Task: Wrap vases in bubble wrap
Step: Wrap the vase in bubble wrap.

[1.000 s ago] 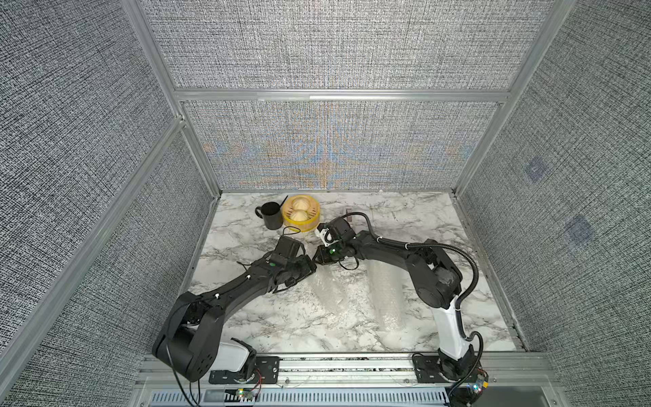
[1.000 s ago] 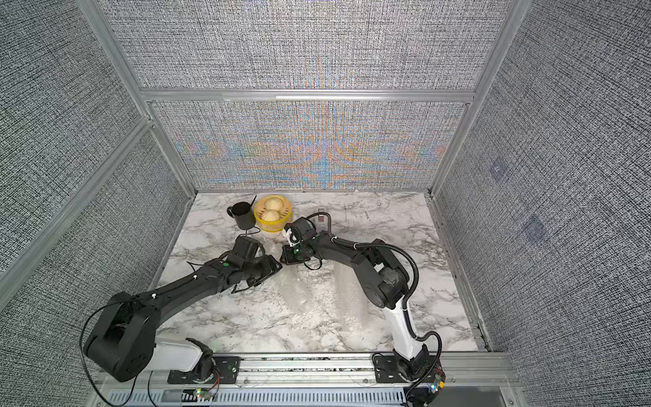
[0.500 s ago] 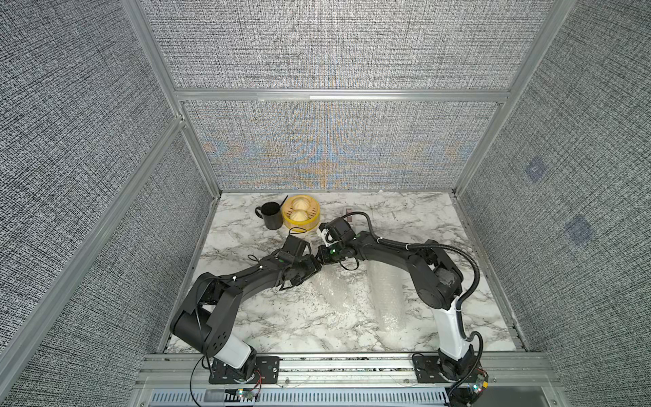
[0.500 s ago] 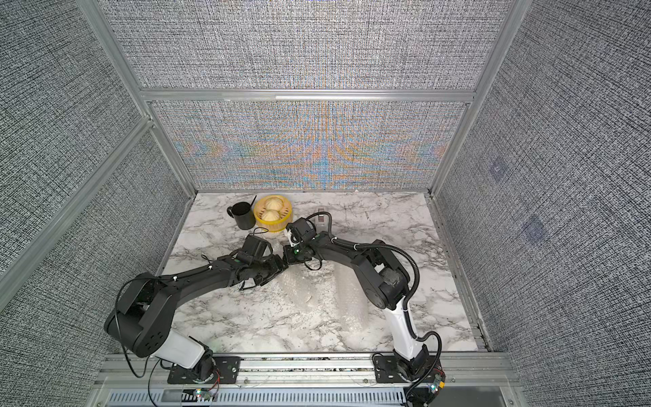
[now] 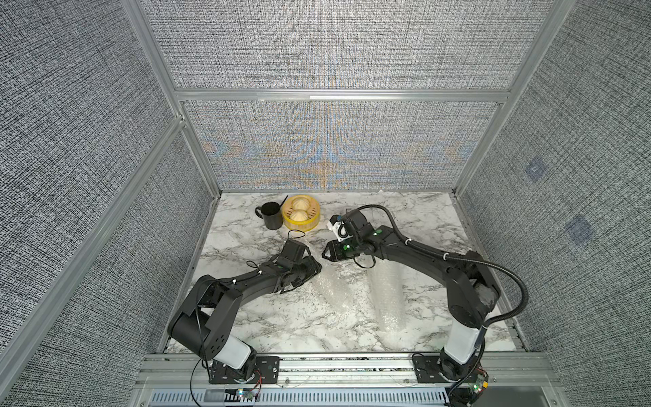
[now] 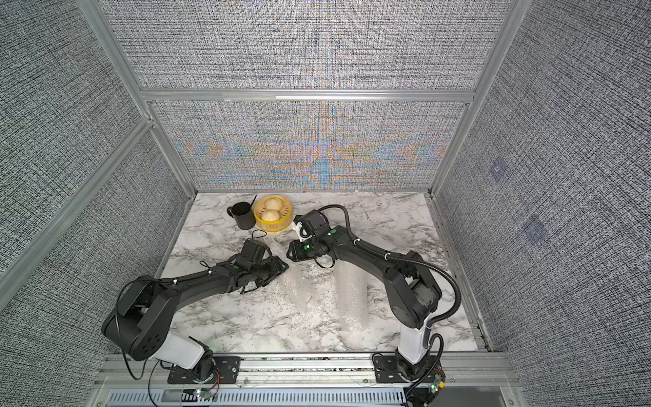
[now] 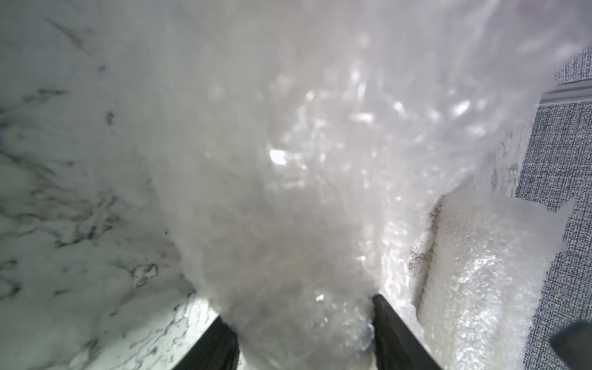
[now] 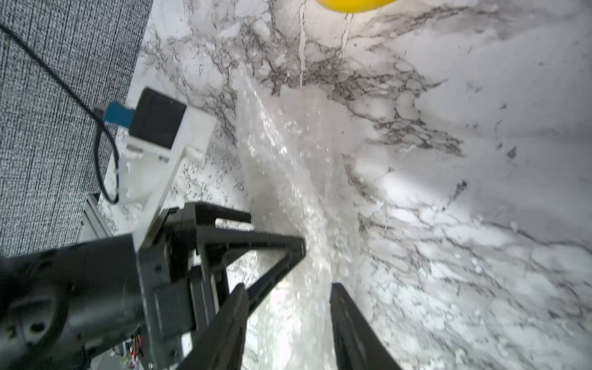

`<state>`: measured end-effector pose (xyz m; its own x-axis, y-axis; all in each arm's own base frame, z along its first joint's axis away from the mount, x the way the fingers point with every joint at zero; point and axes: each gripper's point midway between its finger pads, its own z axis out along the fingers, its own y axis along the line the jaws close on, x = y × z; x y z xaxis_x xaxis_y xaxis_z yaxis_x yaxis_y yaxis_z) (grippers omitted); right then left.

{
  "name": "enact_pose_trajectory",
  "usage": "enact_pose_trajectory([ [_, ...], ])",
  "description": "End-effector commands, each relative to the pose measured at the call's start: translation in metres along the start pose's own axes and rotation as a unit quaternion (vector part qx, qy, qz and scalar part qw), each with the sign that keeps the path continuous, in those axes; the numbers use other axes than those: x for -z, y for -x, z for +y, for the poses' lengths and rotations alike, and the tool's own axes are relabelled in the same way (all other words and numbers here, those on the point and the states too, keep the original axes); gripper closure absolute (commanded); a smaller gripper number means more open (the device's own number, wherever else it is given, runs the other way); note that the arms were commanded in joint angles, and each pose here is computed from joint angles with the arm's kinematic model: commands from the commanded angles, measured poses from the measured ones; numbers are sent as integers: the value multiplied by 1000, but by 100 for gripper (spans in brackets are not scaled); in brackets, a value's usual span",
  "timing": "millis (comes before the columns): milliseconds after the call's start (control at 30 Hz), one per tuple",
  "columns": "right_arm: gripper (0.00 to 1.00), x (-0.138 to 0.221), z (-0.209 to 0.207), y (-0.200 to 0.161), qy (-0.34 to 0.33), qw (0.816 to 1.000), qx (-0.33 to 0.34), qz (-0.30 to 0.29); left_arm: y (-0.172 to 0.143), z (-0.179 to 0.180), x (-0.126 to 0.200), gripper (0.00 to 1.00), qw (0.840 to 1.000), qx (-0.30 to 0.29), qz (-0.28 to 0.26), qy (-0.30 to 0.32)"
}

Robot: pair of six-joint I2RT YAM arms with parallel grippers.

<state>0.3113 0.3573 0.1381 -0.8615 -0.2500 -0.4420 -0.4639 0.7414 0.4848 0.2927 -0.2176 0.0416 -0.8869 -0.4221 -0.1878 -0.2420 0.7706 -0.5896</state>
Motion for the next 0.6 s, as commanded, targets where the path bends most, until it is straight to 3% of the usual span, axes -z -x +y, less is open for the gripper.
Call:
enact_pose_trajectory([
  [0, 54, 15, 0, -45, -9, 997, 6, 70, -19, 44, 1, 39, 996, 10, 31, 89],
  [133, 49, 33, -1, -75, -28, 992, 14, 118, -21, 47, 0, 39, 995, 10, 33, 92],
  [333, 50, 32, -6, -99, -47, 983, 30, 172, -21, 48, -1, 39, 995, 10, 32, 92],
  [533, 60, 22, -17, -101, -67, 980, 39, 182, -21, 48, 0, 39, 995, 5, 31, 94],
  [567, 65, 19, -22, -103, -74, 979, 40, 187, -21, 48, 1, 39, 995, 5, 31, 94],
])
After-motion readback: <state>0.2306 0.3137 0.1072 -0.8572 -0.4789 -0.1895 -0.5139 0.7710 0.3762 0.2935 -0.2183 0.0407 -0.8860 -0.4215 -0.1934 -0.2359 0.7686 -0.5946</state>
